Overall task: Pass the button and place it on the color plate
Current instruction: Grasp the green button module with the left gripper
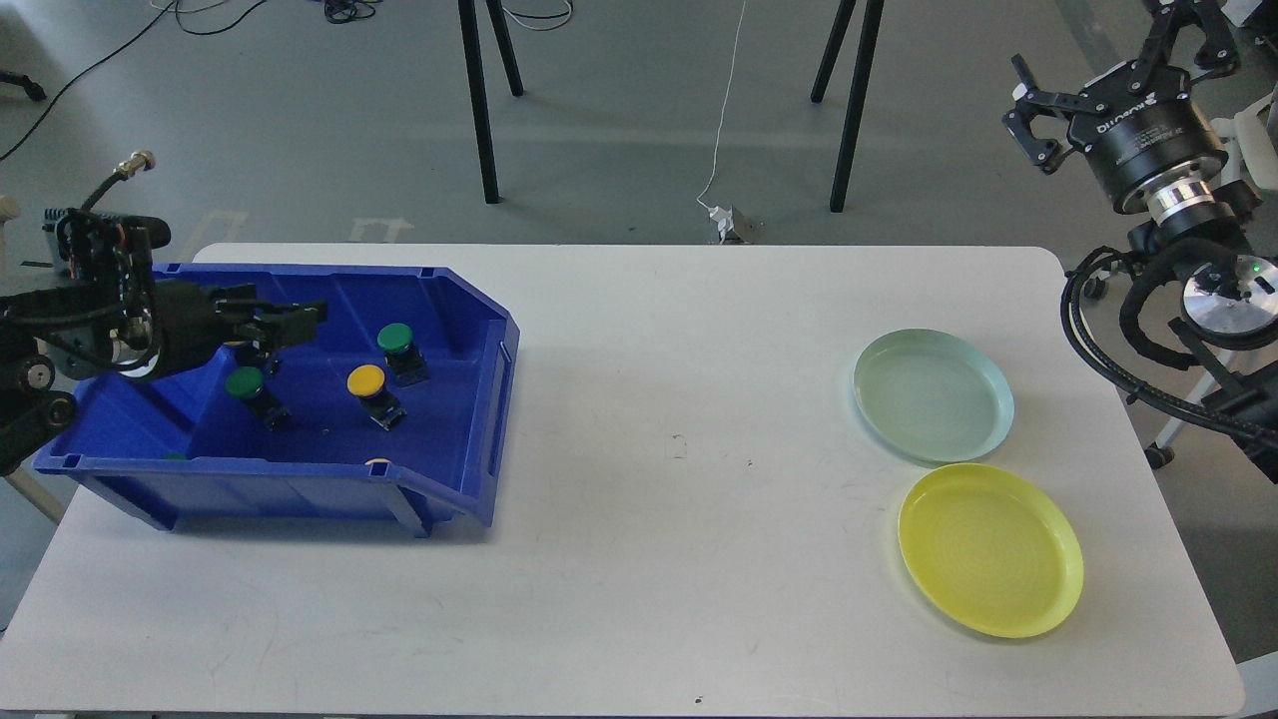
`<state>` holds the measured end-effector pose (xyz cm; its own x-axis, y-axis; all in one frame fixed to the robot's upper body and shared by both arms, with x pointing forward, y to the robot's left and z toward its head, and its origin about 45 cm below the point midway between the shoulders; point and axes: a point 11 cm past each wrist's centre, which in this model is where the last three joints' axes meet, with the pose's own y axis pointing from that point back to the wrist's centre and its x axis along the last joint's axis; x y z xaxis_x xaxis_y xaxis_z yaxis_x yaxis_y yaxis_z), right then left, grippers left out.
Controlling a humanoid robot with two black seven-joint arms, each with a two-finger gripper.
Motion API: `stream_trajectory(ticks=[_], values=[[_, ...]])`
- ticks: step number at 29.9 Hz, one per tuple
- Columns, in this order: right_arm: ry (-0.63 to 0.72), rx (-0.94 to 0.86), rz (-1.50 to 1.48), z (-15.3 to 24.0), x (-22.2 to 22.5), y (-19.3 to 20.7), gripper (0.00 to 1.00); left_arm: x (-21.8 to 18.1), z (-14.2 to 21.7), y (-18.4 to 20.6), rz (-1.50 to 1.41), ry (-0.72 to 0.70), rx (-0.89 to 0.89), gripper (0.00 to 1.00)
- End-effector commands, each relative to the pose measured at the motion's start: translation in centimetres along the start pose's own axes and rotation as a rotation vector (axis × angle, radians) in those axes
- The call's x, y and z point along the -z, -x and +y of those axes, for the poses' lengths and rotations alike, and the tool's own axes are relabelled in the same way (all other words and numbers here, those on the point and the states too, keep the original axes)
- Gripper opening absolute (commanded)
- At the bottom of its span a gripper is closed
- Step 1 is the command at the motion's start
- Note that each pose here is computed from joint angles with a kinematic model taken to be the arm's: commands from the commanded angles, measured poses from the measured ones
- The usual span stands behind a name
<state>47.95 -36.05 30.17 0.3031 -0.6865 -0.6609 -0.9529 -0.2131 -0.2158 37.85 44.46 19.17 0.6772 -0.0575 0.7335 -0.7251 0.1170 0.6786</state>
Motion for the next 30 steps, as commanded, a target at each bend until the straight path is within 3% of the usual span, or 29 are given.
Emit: stream_trajectory(ticks=[1,16,30], values=[[0.001,0.000,-0.001,0.0,-0.1,0.0,0.99,0.6,-0.8,1.5,0.008,-0.010,0.030,0.88],[0.004,-0.009,0.003,0.1,-0.2,-0.3,0.99,1.6,-2.8,4.9,0.051,-0.060,0.064,0.88],[0.004,-0.010,0.003,0.1,-0.2,-0.3,0.99,1.3,-3.2,6.0,0.020,-0.060,0.105,0.72]])
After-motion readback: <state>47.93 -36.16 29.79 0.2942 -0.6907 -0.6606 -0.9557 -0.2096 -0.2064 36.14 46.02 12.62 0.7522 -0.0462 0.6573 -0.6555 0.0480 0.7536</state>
